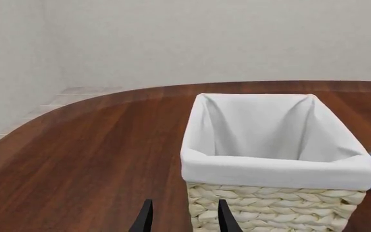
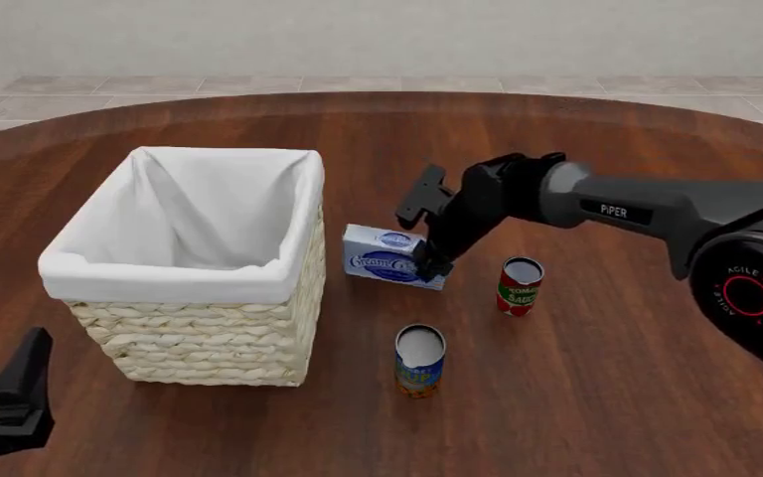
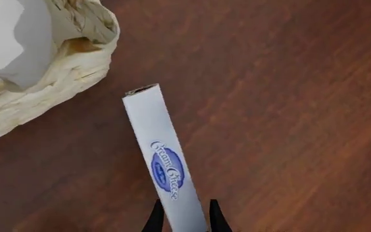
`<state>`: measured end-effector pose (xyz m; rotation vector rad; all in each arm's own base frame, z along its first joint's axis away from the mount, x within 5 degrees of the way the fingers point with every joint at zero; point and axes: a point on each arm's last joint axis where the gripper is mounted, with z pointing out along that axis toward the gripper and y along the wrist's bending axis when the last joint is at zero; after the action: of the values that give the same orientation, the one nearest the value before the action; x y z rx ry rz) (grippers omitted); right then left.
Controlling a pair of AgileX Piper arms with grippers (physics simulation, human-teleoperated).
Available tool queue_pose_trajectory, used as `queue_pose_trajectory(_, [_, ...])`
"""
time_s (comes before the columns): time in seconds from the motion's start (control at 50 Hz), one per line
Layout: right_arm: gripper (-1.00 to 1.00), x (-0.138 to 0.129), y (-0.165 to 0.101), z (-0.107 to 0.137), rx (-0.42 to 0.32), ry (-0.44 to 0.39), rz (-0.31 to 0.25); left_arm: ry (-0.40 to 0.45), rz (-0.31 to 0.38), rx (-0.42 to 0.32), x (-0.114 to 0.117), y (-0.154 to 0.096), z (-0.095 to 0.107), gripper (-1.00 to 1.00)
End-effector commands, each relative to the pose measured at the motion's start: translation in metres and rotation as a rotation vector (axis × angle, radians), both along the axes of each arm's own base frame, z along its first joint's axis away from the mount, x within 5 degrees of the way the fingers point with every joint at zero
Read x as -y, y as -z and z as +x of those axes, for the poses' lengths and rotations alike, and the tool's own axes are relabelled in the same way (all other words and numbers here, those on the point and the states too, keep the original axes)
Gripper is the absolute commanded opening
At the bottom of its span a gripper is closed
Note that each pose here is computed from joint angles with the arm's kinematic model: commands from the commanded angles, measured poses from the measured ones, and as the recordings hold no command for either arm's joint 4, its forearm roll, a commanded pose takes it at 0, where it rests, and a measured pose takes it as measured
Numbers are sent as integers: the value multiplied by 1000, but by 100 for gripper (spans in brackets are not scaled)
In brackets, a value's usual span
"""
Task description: Pick up the cream cheese box, and put it in the basket.
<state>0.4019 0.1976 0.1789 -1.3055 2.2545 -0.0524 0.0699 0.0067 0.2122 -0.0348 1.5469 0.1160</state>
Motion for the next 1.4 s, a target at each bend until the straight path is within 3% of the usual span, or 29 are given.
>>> queue_pose_trajectory(0.02, [-100, 1, 6, -3, -14, -1, -3, -1, 1, -1, 0, 0, 1, 100])
queue_pose_trajectory(0.28, [-100, 2, 2, 2, -1, 2, 0, -1, 1, 0, 0, 0, 1, 100])
queue_pose_trajectory(1.04, [-100, -2, -63, -12, 125, -53, 37, -2, -6, 18, 0, -1, -3, 100])
queue_pose_trajectory(1.4, [-100, 11, -93, -12, 179, -50, 40, -2, -9, 24, 0, -1, -5, 100])
